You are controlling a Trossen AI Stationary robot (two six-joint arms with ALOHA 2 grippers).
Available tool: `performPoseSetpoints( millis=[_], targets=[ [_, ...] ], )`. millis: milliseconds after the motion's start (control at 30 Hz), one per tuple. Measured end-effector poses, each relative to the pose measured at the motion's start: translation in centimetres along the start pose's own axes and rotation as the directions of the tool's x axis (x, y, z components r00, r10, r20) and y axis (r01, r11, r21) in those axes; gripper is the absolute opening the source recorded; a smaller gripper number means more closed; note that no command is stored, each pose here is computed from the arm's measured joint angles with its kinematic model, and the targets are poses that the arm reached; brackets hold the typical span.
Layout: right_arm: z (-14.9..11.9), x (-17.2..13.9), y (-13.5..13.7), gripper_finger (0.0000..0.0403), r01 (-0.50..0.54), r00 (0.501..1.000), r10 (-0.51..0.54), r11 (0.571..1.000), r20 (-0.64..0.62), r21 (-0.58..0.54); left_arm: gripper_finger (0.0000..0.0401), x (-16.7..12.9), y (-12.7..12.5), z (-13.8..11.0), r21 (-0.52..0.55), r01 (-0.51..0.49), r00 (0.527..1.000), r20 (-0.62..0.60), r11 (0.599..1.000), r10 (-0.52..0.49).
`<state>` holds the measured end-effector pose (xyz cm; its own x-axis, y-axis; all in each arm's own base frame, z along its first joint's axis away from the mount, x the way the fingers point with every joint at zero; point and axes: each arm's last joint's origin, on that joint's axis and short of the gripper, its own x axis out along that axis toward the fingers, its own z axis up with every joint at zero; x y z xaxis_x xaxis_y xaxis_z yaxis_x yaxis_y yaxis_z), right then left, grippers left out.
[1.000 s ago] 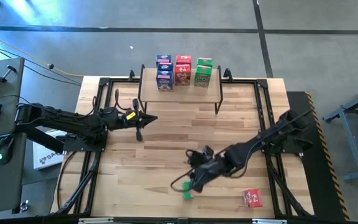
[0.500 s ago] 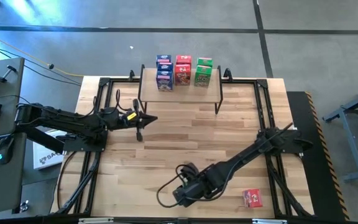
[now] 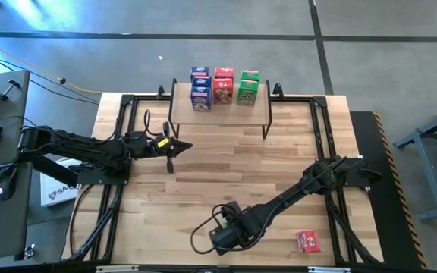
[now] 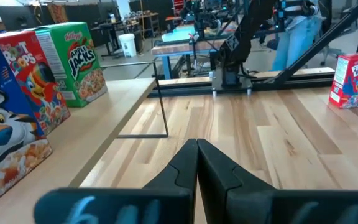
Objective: Stack cereal on shelf
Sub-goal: Put the green cereal box aligned with the other green cereal box on the shelf
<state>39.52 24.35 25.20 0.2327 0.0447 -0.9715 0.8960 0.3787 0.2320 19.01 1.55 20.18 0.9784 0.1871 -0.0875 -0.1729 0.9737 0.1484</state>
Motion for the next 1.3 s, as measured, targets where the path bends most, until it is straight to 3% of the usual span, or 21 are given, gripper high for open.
performPoseSetpoints(
  millis=[333, 833, 1033, 1300],
  targets=[
    [-0.4, 2.4, 0.2, 0.0295, 0.052, 0.998, -0.053, 0.998, -0.038, -0.027, 0.0001, 0.0, -0.2, -0.4, 0.001, -0.002, 0.999, -0.045, 1.000, 0.002],
    [-0.8, 2.7, 0.6, 0.0158, 0.006, 0.999, 0.002, 0.968, 0.033, -0.249, 0.0001, -0.1, -0.6, -0.7, -0.022, 0.012, 0.997, -0.074, 1.000, -0.013],
    [-0.1, 1.7, 0.6, 0.0149, 0.003, 0.999, 0.011, 0.941, 0.040, -0.338, 0.0001, -0.1, -0.6, -0.7, -0.027, 0.012, 0.997, -0.080, 1.000, -0.014],
    [1.8, -2.8, -0.5, 0.0150, 0.015, 0.994, 0.034, 0.902, 0.106, -0.432, 0.0000, -0.1, -0.6, -0.9, -0.039, 0.012, 0.995, -0.095, 0.999, -0.016]
  ],
)
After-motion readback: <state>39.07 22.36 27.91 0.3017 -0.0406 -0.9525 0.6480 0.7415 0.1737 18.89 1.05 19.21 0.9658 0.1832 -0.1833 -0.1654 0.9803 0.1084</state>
